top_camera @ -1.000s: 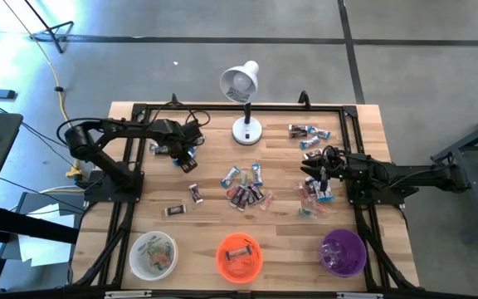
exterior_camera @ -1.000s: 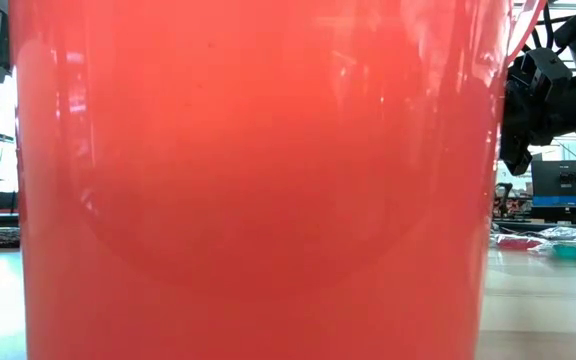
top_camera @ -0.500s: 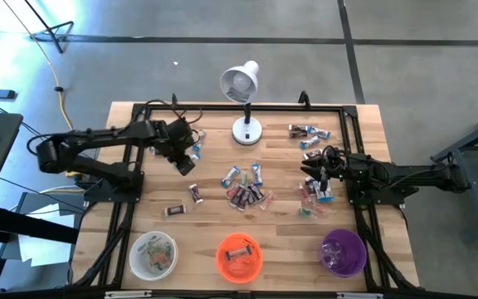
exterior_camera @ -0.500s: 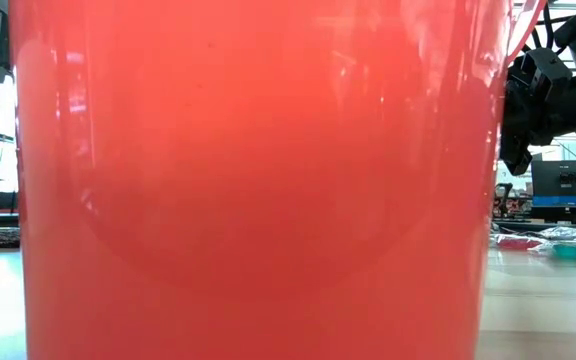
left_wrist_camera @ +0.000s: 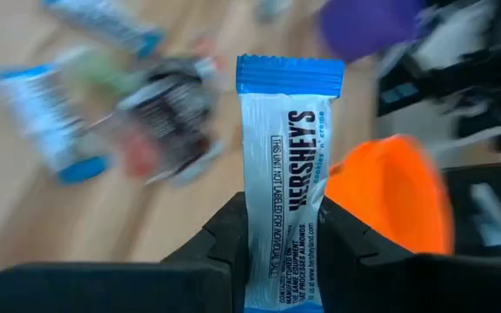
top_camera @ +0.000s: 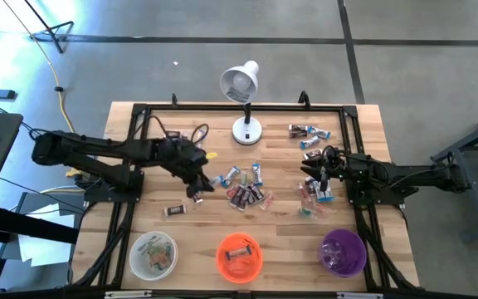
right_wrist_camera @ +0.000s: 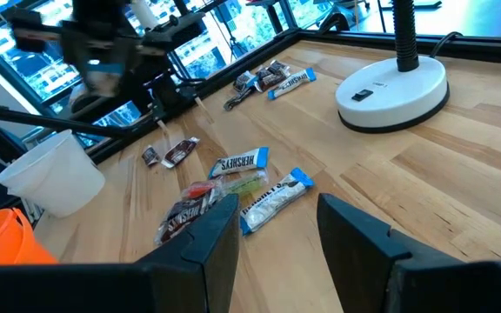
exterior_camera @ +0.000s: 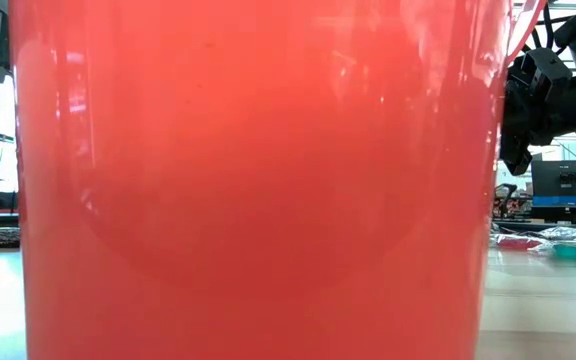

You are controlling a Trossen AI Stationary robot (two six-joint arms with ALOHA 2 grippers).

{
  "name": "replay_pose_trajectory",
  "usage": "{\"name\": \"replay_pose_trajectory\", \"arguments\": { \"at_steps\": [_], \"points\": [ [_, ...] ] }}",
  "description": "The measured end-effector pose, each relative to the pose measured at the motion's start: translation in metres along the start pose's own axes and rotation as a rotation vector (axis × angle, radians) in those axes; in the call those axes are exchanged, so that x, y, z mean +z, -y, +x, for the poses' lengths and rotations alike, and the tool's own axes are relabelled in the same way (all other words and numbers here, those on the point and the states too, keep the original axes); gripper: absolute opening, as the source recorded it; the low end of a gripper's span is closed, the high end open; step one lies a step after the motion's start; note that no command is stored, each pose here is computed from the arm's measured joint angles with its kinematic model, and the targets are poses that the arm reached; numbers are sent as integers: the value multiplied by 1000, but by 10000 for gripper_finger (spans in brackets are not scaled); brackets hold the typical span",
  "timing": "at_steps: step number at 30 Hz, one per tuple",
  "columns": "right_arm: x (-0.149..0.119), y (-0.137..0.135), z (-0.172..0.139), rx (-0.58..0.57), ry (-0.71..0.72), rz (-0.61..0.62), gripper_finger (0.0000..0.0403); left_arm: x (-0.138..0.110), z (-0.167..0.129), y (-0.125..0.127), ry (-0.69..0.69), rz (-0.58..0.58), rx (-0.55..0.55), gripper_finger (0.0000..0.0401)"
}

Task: Organize candy in baskets
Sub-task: Put the white chocolate bar into the orange bucket

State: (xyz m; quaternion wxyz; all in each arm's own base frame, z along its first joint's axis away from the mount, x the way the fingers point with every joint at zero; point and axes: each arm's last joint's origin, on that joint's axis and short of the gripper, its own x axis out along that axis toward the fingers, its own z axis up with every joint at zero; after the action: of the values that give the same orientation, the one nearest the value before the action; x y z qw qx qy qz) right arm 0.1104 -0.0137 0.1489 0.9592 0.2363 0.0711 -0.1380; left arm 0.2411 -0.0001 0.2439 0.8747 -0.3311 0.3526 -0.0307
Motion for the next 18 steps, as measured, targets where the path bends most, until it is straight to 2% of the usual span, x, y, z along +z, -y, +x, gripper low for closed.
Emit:
{"name": "replay_pose_trajectory", "arguments": {
  "at_steps": [6, 10, 18],
  "points": [
    [0, 0, 0, 0, 0, 0, 152, -4, 31, 25, 29, -15, -136, 74],
    [0, 0, 0, 0, 0, 0, 152, -10, 56, 50, 31, -19, -249, 74],
    [0, 0, 0, 0, 0, 0, 152, -23, 93, 116, -47, 36, -309, 74]
  ]
}}
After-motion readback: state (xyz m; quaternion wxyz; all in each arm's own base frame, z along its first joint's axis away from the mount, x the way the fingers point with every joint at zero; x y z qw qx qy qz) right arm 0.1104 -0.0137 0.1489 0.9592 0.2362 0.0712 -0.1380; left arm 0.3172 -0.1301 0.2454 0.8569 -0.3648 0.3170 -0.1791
